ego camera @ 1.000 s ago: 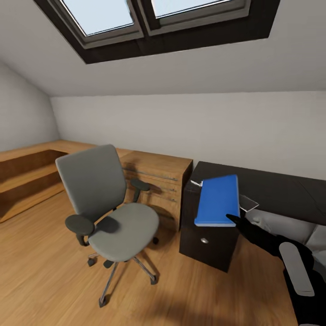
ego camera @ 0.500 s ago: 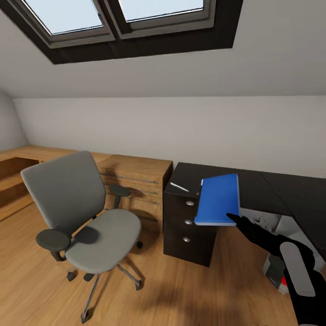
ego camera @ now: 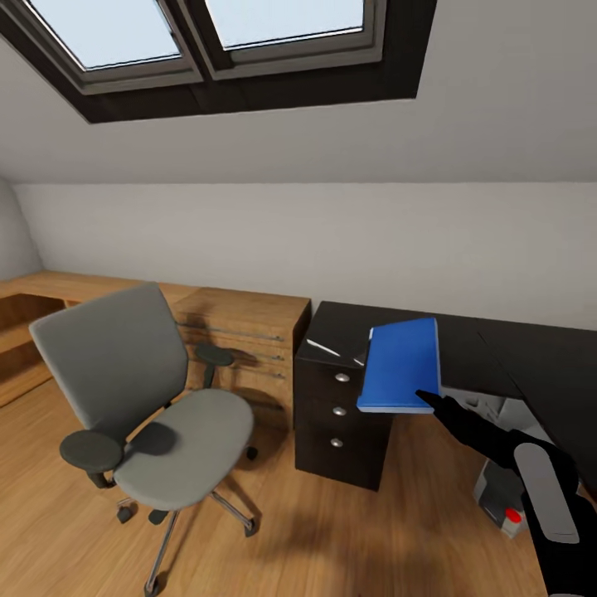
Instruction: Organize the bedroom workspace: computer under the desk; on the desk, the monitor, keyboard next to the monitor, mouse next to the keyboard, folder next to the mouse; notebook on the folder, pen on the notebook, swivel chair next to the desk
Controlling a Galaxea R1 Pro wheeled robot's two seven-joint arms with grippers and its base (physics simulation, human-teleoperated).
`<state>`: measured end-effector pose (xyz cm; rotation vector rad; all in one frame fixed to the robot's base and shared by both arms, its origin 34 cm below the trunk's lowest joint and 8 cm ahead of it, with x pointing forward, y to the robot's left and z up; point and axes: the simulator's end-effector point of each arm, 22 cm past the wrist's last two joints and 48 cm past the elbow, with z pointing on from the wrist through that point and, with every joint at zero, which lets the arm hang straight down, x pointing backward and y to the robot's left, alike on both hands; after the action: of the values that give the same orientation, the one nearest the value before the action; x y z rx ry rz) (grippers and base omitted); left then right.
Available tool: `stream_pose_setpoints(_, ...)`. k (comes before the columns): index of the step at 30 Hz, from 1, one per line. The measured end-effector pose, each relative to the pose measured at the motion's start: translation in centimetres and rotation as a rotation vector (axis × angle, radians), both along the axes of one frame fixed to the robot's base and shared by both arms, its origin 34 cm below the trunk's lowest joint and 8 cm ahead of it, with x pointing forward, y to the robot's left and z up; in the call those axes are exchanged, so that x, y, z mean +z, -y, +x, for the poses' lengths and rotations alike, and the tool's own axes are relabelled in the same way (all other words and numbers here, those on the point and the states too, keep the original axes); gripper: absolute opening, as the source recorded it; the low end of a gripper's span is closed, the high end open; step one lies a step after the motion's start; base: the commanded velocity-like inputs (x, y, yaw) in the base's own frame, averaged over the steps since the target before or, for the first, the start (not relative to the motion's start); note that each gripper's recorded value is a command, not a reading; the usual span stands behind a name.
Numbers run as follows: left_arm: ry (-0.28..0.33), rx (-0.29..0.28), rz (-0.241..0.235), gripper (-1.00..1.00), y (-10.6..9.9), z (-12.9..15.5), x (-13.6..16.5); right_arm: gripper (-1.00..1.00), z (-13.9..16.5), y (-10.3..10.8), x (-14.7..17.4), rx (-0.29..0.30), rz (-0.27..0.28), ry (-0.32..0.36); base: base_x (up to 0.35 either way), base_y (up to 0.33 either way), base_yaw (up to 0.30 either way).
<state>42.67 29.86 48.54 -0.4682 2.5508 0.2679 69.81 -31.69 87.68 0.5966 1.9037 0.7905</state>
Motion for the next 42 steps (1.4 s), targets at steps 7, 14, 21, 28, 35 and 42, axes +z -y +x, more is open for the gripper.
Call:
stream_pose_setpoints(7,-0.001,0.000,0.000,1.00,0.0,0.1,1.2,-1.00,0.1,0.5,1.3,-0.012,0.001,0.001,0.000,0.000,-0.191)
stream_pose_setpoints(14,-0.008,0.000,-0.003,1.00,0.3,-0.1,2.3,-1.00,0.2,0.7,2.5,-0.016,0.001,0.000,0.000,0.000,-0.050)
stream_pose_setpoints(21,-0.015,-0.002,-0.011,1.00,1.0,-0.3,3.3,-1.00,0.2,0.7,3.7,-0.016,0.000,-0.001,0.000,0.000,-0.002)
stream_pose_setpoints(28,-0.015,-0.002,-0.011,1.00,1.0,-0.3,4.5,-1.00,0.2,1.3,4.9,-0.029,0.003,0.001,0.000,0.000,-0.150)
stream_pose_setpoints(35,0.056,-0.035,0.005,1.00,2.5,1.4,6.7,-1.00,0.2,2.2,6.1,-0.051,0.015,0.004,0.000,0.000,-0.259)
stream_pose_setpoints(42,0.229,-0.152,-0.009,1.00,9.7,7.9,13.5,-1.00,0.4,1.9,6.9,-0.060,0.025,0.002,0.000,0.000,-0.290)
